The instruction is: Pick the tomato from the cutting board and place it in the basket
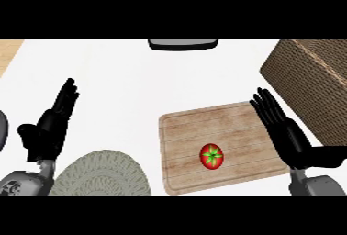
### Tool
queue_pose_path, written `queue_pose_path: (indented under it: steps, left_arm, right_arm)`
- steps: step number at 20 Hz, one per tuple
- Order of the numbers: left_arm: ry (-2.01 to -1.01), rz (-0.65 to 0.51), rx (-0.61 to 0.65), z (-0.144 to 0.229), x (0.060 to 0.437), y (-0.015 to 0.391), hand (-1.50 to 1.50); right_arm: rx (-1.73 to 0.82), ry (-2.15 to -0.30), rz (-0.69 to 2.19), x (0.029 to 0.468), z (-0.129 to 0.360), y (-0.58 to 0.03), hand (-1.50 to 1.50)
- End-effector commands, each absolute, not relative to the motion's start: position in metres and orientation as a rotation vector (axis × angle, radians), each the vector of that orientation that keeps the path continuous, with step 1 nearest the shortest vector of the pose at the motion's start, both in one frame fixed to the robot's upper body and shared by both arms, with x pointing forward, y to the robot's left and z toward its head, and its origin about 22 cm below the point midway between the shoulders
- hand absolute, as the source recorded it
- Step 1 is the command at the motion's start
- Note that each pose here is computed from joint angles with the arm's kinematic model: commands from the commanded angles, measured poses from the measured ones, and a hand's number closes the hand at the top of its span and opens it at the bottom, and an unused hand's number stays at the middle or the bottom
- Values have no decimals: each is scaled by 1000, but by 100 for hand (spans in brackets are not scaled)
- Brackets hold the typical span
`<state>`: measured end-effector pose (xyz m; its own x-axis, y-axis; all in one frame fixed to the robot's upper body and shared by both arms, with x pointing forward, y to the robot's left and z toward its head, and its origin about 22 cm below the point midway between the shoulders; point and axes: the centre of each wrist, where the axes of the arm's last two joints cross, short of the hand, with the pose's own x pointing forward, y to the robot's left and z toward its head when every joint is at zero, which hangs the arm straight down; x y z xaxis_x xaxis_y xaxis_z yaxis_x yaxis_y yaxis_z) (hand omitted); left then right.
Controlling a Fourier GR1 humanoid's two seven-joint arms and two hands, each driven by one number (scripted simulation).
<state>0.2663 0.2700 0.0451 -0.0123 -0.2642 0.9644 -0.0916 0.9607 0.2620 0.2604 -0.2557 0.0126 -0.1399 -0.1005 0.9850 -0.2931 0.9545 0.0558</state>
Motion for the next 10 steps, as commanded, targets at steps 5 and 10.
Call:
queue_pose_path:
  steps: [5,10]
  left_arm:
    - [-1473,-108,258,49,283,295,0]
    - [-1397,-97,194,37,277,295,0]
  right_arm:
    - [416,-2030,110,328,92,-273,150]
    - [202,-2156,929,305,109,-210,-150]
